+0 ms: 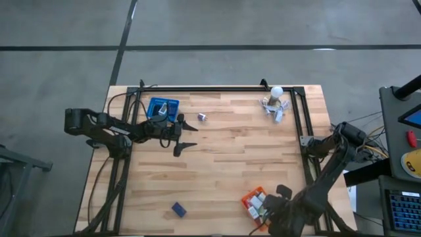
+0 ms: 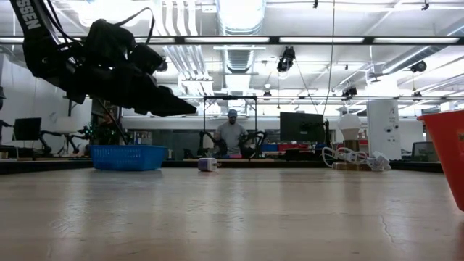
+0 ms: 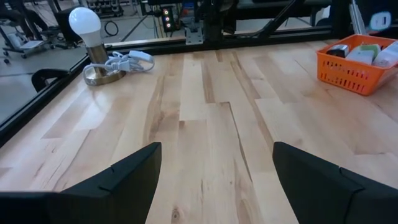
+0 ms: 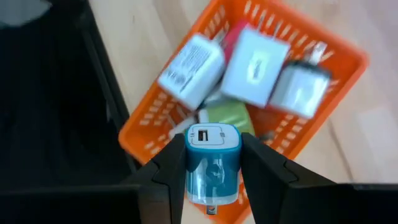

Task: Pick & Place Office items
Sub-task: Put the blue charger adapter into the orange bin

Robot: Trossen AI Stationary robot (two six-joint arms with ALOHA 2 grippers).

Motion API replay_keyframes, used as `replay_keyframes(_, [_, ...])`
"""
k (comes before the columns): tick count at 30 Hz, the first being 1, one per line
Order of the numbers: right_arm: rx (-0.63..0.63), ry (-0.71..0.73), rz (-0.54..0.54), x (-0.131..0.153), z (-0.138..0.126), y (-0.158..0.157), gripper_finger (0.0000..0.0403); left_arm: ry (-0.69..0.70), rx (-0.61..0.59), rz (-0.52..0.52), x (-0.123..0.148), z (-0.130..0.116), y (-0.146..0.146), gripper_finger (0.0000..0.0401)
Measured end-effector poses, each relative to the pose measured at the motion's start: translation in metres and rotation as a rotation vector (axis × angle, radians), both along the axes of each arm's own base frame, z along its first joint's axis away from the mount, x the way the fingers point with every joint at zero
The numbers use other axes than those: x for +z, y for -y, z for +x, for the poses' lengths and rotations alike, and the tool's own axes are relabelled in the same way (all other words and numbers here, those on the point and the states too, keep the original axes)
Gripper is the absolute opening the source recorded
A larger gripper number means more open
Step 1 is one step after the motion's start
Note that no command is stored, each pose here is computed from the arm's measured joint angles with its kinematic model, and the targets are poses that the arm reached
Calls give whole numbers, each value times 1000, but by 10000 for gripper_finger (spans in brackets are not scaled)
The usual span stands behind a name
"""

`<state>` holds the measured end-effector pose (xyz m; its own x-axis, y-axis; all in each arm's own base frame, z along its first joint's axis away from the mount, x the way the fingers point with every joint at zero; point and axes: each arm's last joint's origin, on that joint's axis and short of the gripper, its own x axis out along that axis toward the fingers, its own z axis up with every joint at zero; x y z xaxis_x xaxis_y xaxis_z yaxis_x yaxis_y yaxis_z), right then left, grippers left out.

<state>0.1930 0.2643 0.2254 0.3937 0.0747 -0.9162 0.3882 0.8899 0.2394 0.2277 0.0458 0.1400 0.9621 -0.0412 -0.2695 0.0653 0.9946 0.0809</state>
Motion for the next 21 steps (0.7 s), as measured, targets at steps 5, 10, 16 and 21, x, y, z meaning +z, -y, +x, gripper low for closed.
replay_keyframes(5, [17, -38, 7, -5, 1, -7, 114, 5, 0, 1, 1, 0, 0, 308])
replay_keyframes(10, [10, -65, -2, -13, -1, -5, 114, 5, 2, -3, 1, 0, 0, 307])
replay_keyframes(16, [11, -85, -32, -23, -4, 0, 114, 5, 3, -6, 1, 0, 0, 307])
replay_keyframes(21, [21, -94, -31, -33, -6, 3, 114, 5, 2, -6, 1, 0, 0, 307])
